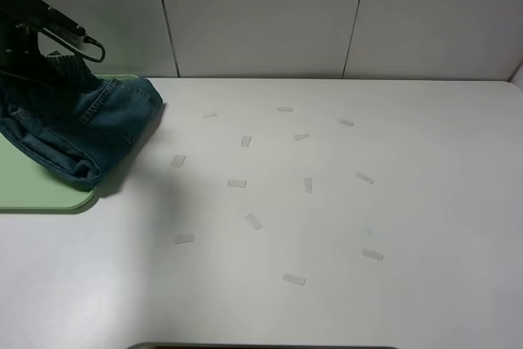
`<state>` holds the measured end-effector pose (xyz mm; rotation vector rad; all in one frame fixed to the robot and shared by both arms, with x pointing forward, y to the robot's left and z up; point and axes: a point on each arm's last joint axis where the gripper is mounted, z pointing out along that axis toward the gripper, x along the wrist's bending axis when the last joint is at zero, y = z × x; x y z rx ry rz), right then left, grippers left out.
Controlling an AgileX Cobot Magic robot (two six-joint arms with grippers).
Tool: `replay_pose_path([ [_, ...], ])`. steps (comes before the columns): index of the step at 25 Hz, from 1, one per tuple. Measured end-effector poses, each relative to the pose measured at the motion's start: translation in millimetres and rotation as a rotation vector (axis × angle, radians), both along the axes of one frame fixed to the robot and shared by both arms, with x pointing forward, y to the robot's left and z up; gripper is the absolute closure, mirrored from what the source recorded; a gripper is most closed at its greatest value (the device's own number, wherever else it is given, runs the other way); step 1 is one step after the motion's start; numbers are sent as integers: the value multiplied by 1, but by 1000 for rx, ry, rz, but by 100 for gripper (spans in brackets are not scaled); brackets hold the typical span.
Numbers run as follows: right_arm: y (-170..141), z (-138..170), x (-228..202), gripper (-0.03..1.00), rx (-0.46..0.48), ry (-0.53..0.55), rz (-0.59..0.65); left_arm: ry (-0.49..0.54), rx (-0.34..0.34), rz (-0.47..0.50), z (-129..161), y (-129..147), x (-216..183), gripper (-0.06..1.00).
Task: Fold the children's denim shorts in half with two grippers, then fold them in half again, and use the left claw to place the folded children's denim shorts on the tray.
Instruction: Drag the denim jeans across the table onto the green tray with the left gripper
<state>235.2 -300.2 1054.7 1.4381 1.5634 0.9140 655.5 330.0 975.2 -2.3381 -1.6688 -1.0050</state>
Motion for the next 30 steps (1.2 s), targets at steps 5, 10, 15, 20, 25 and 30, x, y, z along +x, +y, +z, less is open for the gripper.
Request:
replay_pose_path([
  [5,0,0,0,27,1,0,1,-4,-2,11,0,5,0,72],
  [10,0,0,0,27,1,0,1,14,-3,69,-3,19,-5,72],
  [15,0,0,0,27,2,0,1,38,-20,145,-14,31,-14,72],
  [20,0,0,0,27,2,0,2,45,-35,162,-22,32,-19,72],
  [25,0,0,0,27,2,0,2,40,-39,158,-22,32,-19,72],
  [30,0,0,0,27,2,0,2,32,-24,169,-21,37,-19,72],
])
